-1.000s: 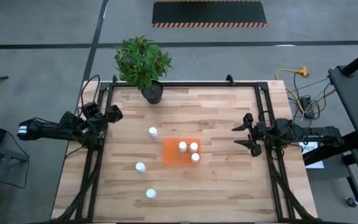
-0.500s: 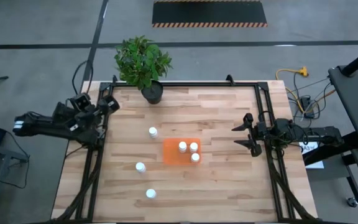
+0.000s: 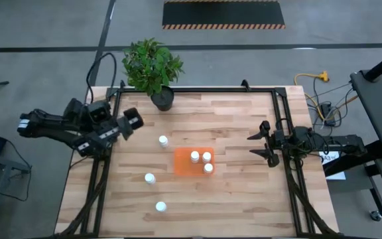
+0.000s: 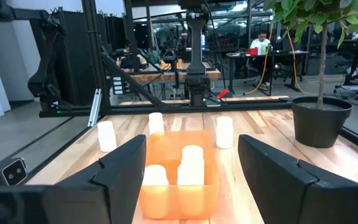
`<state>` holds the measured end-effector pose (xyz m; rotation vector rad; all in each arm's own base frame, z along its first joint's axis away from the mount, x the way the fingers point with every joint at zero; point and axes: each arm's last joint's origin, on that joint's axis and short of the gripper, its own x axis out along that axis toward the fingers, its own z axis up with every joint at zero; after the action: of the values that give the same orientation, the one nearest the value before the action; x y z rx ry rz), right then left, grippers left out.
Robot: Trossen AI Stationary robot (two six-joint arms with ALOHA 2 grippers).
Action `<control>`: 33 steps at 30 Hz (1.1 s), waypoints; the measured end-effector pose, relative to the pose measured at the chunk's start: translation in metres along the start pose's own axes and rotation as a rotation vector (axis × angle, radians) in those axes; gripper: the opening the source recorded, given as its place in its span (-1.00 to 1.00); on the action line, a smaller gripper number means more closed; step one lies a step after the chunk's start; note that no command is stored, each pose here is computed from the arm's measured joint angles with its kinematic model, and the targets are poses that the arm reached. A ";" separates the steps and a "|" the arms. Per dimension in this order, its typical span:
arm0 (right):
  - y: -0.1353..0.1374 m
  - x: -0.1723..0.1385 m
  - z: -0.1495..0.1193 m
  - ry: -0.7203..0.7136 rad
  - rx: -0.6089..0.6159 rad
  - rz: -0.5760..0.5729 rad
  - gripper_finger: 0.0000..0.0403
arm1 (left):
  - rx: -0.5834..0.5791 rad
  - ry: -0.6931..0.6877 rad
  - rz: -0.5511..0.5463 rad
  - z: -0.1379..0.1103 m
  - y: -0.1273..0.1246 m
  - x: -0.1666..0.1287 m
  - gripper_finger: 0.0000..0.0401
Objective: Pick and place pill bottles into a basket
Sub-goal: Put the white pill bottle into the orange bin
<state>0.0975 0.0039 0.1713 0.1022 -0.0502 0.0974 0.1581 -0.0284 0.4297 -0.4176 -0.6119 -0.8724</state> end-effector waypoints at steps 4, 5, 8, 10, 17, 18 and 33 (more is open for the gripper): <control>0.000 0.000 0.000 0.000 0.000 0.000 0.19 | -0.044 0.125 -0.054 0.009 0.002 0.017 0.06; 0.000 0.000 0.000 0.000 0.000 0.000 0.19 | -0.061 0.162 -0.068 0.011 0.002 0.020 0.06; 0.000 0.000 0.000 0.000 0.000 0.000 0.21 | -0.099 0.244 -0.101 0.013 0.004 0.028 0.06; 0.000 0.000 0.000 0.000 0.000 0.000 0.22 | -0.106 0.272 -0.131 0.017 0.004 0.033 0.06; 0.000 0.000 0.000 0.000 0.000 0.000 0.21 | -0.079 0.306 -0.225 0.033 -0.002 0.046 0.06; 0.000 0.000 0.000 0.000 0.000 0.000 0.20 | -0.076 0.315 -0.218 0.034 -0.001 0.048 0.06; 0.000 0.000 0.000 -0.001 0.000 0.000 0.22 | -0.110 0.543 0.016 0.023 0.014 0.089 0.06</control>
<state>0.0974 0.0039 0.1715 0.1021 -0.0512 0.0973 0.2055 -0.0588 0.5035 -0.2650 -0.0610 -0.9572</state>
